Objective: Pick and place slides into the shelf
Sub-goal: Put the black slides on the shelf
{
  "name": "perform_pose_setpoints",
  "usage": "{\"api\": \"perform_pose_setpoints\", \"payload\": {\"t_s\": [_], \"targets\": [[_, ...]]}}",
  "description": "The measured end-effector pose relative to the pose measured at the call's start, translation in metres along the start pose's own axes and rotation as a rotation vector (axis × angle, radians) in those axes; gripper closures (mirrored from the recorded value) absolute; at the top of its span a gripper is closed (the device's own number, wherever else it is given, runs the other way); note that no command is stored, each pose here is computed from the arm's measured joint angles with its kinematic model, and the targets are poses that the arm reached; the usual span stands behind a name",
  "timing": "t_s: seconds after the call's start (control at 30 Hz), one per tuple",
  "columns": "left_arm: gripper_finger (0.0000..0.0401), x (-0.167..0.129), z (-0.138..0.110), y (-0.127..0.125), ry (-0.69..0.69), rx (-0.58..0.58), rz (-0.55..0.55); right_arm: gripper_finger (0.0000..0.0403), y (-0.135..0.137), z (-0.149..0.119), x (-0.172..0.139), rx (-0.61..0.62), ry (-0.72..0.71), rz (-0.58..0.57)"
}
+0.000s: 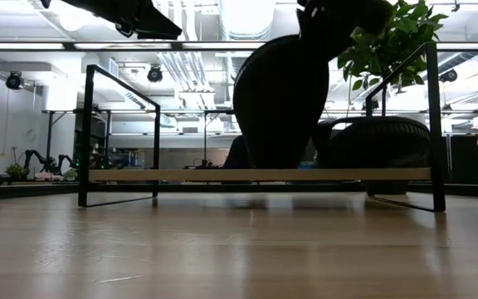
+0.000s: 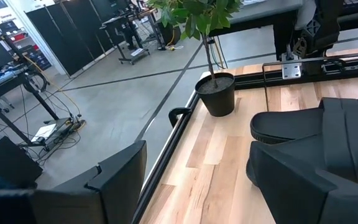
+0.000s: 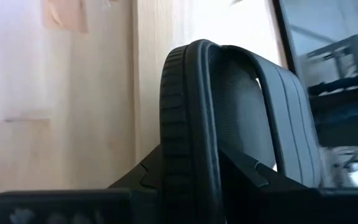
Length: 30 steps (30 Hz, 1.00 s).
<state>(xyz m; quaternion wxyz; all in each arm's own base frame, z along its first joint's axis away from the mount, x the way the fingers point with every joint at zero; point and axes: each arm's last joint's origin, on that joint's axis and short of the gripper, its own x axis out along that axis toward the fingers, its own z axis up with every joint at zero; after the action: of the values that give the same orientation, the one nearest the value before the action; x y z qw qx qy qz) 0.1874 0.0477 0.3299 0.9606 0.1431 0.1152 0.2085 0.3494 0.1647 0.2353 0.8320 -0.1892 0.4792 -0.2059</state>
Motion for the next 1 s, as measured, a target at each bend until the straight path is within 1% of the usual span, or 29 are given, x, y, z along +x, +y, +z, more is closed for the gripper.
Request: {"api": "perform_pose_setpoints", "payload": {"t_s": [0.17, 0.43, 0.57, 0.77, 0.87, 1.0], "targets": [[0.0131, 0.0, -0.001, 0.0, 0.005, 0.001, -0.002, 0.029, -0.002, 0.005, -0.004, 0.034, 0.005, 0.04], [0.0131, 0.0, -0.001, 0.0, 0.006, 0.001, -0.003, 0.0217, -0.004, 0.007, -0.003, 0.057, 0.006, 0.048], [0.0131, 0.0, -0.001, 0.0, 0.008, 0.002, -0.004, 0.0195, -0.007, 0.01, -0.001, 0.081, 0.004, 0.051], [0.0131, 0.0, -0.001, 0.0, 0.009, 0.001, -0.004, 0.0186, -0.007, 0.014, 0.002, 0.122, -0.001, 0.112], [0.0131, 0.0, -0.001, 0.0, 0.009, 0.001, -0.004, 0.0186, -0.007, 0.014, 0.003, 0.151, 0.026, 0.152], [0.0131, 0.0, -0.001, 0.0, 0.009, 0.001, -0.004, 0.0186, -0.007, 0.011, 0.005, 0.171, 0.11, 0.27]]}}
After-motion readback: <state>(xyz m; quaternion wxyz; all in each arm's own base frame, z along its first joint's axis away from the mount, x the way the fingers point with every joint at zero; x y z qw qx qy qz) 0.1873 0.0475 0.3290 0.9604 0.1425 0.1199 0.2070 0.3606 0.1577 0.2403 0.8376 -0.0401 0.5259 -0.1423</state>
